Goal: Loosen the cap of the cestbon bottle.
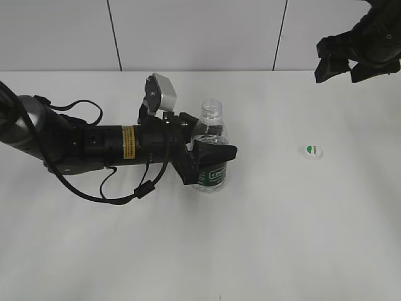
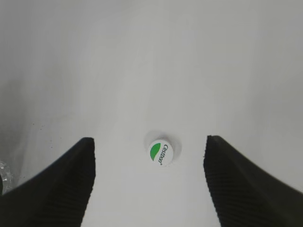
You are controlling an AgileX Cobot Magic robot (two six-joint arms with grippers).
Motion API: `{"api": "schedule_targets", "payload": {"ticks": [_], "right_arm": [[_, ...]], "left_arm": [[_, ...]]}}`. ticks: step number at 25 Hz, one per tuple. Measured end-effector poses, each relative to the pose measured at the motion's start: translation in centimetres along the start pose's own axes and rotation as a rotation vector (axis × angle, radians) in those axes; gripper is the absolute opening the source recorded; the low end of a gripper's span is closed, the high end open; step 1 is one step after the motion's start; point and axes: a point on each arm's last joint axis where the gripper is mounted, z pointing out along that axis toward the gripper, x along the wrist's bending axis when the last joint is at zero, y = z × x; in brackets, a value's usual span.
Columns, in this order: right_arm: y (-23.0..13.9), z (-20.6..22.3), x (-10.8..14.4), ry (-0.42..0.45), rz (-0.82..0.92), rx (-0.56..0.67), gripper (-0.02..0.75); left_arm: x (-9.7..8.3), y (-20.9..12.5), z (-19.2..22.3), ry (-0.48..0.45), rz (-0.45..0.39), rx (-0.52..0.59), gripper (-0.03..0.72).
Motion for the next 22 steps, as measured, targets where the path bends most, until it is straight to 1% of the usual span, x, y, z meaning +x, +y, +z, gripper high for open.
{"api": "schedule_targets", "payload": {"ticks": [17,20,22], "right_arm": [[0.01,0.00,0.00,0.000,-0.001,-0.001,0.543],[0.01,0.00,0.00,0.000,-0.001,-0.001,0.543],[0.01,0.00,0.00,0.000,-0.001,-0.001,0.543]], "left_arm": [[-0.03,0.02,0.00,-0.003,0.000,-0.002,0.442],[-0.04,0.03,0.00,-0.004,-0.008,-0.003,0.465],[-0.07,0.06,0.00,-0.007,-0.017,-0.007,0.499]]}}
